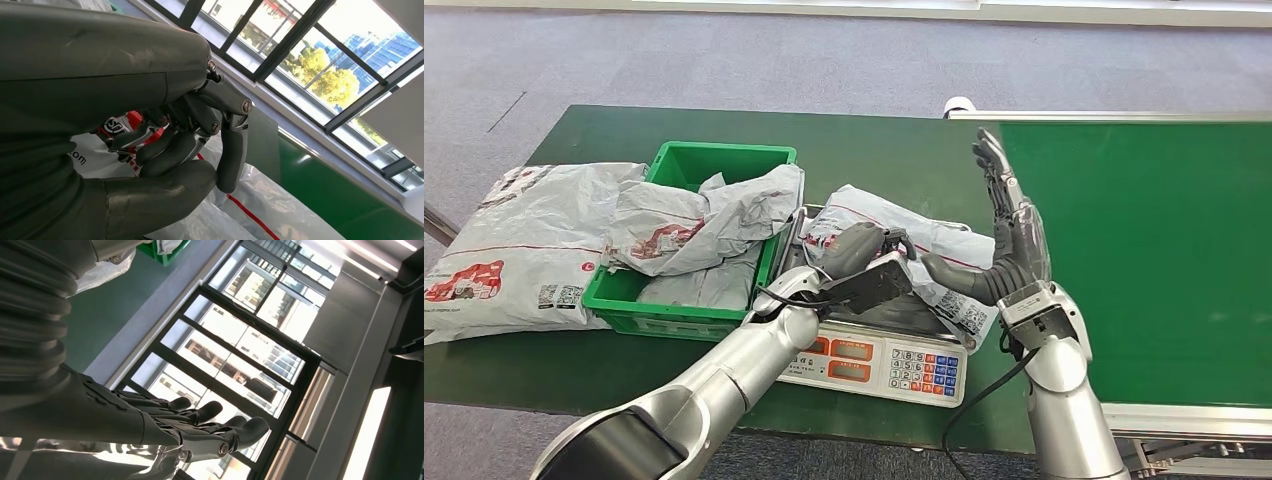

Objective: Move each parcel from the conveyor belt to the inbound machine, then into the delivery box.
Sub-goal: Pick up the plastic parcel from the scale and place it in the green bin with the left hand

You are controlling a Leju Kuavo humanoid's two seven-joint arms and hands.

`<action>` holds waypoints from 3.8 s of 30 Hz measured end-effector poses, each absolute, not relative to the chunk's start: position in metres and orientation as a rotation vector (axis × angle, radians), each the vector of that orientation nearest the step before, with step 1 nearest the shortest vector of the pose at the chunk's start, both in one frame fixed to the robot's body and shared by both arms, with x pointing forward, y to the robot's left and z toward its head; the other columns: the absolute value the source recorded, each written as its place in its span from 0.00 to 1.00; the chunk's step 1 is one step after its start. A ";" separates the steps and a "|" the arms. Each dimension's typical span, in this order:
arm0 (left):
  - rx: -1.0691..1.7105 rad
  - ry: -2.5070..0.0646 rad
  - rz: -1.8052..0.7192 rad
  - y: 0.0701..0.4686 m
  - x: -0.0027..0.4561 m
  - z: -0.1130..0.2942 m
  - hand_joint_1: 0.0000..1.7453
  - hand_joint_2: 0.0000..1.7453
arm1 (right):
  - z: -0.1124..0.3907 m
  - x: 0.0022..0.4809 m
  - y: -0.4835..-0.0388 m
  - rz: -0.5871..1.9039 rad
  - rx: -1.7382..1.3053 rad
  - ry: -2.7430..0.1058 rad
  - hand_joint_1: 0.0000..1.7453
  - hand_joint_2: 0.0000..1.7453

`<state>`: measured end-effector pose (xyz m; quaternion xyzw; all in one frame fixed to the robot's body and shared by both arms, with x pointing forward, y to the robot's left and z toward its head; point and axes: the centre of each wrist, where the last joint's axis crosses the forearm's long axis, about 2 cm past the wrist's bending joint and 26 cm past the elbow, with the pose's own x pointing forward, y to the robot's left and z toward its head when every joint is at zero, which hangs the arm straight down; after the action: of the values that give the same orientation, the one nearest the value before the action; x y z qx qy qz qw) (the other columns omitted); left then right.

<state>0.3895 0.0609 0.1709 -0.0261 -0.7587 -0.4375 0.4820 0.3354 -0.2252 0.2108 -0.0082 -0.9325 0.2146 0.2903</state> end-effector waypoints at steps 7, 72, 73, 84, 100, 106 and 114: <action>-0.179 -1.886 -0.972 0.060 0.389 0.172 0.00 1.00 | 0.210 0.335 -0.225 0.577 -0.016 -2.483 0.00 1.00; 0.283 -1.543 -1.539 0.044 0.374 0.158 0.17 1.00 | 0.204 0.335 -0.224 0.676 -0.032 -2.426 0.00 1.00; 0.282 -1.545 -1.539 0.044 0.374 0.157 0.23 1.00 | 0.204 0.335 -0.224 0.676 -0.031 -2.426 0.00 1.00; 0.245 -1.569 -1.527 0.047 0.375 0.157 1.00 1.00 | 0.205 0.337 -0.224 0.686 -0.027 -2.418 0.00 1.00; 0.168 -1.592 -1.522 0.049 0.377 0.157 1.00 1.00 | 0.204 0.339 -0.223 0.701 -0.037 -2.401 0.00 1.00; 0.179 -1.695 -1.456 0.050 0.376 0.157 1.00 1.00 | 0.203 0.339 -0.223 0.699 -0.036 -2.398 0.00 1.00; 0.266 -2.113 -1.179 0.052 0.375 0.168 1.00 1.00 | 0.205 0.339 -0.217 0.700 -0.021 -2.393 0.00 1.00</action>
<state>0.3748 0.0525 0.1679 0.1024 -0.8143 -0.4543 0.3465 0.3392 -0.2169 0.2046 -0.0080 -0.9098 0.2661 0.3185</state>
